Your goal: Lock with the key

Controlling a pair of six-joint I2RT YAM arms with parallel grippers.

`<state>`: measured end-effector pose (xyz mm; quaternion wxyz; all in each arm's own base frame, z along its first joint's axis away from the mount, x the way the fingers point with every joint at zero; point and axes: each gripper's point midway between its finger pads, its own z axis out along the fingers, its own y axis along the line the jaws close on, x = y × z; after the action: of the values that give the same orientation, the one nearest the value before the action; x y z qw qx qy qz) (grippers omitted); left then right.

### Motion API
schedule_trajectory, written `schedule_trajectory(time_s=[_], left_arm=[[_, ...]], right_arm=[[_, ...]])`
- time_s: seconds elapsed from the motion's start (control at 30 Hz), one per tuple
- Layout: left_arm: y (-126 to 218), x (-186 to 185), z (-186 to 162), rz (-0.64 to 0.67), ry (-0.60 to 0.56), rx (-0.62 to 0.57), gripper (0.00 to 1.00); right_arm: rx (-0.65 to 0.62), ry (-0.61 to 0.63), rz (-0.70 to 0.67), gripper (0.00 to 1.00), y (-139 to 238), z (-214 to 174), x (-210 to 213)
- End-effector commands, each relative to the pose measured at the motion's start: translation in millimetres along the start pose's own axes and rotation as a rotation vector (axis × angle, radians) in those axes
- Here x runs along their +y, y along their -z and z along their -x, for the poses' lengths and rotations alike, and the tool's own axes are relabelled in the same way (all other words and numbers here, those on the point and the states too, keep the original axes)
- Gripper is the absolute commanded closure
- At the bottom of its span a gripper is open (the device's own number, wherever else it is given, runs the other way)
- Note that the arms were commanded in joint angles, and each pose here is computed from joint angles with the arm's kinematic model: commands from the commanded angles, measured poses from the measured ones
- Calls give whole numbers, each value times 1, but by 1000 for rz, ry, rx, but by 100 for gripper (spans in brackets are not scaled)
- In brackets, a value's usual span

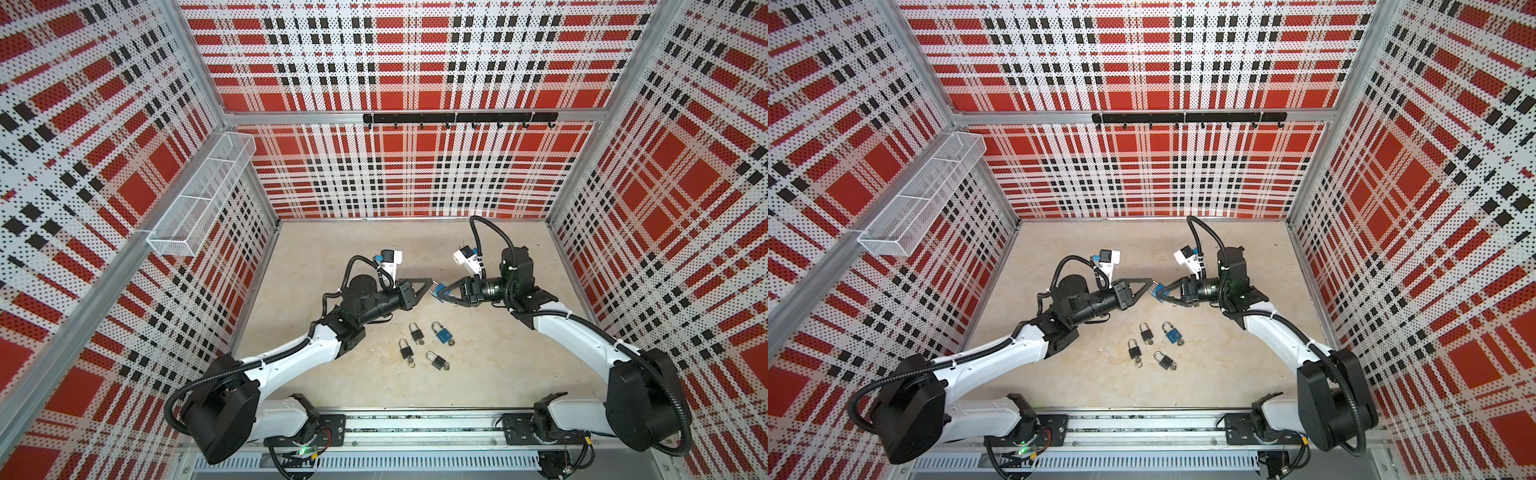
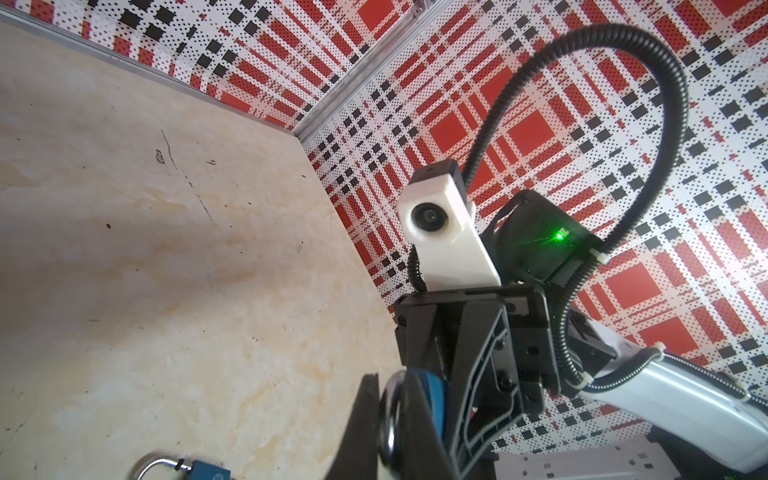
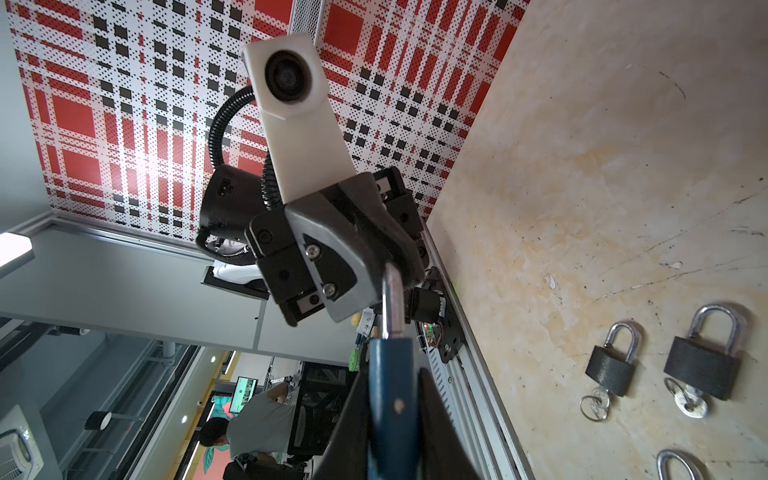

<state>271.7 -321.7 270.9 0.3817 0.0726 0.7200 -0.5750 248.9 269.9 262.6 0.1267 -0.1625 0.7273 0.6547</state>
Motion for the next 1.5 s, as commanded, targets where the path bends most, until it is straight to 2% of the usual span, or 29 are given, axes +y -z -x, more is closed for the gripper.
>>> schedule_trajectory(time_s=[0.0,0.37,0.47,0.8,1.1,1.2,1.33,1.47], left_arm=[[2,-32,-96,-151,49,361,100],[1,-42,-31,-203,8,261,100],[2,-45,-22,-217,2,253,93],[0,-49,-18,-231,4,257,85],[-2,-48,-21,-232,8,265,84],[-2,-47,-21,-231,8,265,85],[-4,-46,-23,-231,10,272,100],[-5,-44,-19,-218,9,253,100]], right_arm=[[-73,256,50,100,-10,28,35],[-44,246,-87,100,-7,13,10],[-41,249,-104,100,-6,11,9],[-35,251,-115,100,-6,8,7],[-34,258,-113,100,-7,9,9],[-36,260,-114,100,-6,9,10],[-38,261,-115,100,-6,10,11],[-53,255,-137,100,-6,12,6]])
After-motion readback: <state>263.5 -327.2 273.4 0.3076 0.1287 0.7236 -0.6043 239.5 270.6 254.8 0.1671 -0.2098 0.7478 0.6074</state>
